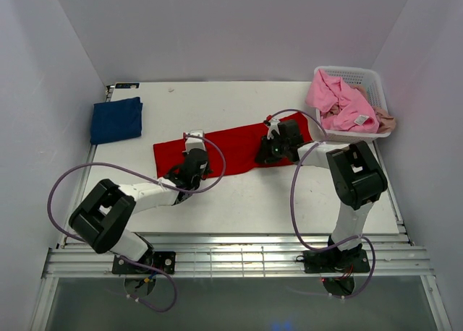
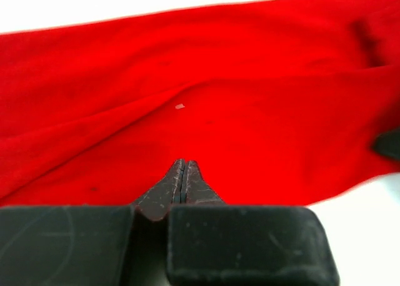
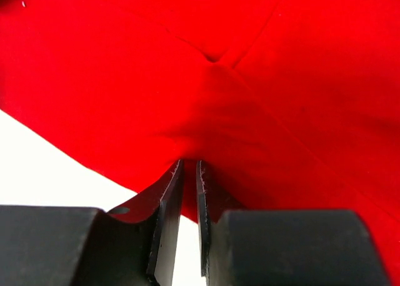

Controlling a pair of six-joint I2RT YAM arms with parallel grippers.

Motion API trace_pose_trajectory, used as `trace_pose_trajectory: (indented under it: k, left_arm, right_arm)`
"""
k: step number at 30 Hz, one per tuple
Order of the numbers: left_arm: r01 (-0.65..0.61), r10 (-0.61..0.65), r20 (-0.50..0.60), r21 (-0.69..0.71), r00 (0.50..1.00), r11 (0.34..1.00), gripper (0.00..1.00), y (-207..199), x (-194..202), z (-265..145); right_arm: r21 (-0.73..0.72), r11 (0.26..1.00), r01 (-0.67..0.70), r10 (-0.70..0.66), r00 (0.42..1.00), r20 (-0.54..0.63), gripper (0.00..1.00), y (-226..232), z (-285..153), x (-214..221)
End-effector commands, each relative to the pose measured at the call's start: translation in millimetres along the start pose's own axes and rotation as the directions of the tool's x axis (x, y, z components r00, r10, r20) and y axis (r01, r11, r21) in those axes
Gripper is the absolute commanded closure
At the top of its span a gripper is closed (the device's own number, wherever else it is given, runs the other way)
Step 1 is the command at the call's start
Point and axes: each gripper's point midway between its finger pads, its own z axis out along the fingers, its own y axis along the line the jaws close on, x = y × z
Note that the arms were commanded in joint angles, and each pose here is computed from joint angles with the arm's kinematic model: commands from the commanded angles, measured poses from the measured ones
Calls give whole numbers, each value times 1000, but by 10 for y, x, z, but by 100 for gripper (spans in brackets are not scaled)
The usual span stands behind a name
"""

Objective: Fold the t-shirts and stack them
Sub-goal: Fold the other side of the tshirt into a rectangle

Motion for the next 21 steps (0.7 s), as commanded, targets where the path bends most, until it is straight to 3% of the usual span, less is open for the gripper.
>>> trace_pose_trajectory:
  k: [1, 9, 21]
  left_arm:
    - [-5, 4, -47, -23, 999, 1000, 100, 132, 125, 67]
    - [-10, 0, -101, -101, 995, 995, 100, 453, 309, 264]
    - [9, -27, -96, -179, 995, 984, 100, 784, 396, 421]
  right_arm:
    - [37, 999, -11, 13, 998, -55, 80, -69, 94, 185]
    - [34, 999, -4, 7, 998, -66, 80, -23, 89, 241]
    - [48, 999, -4, 8, 995, -101, 80, -61, 77, 395]
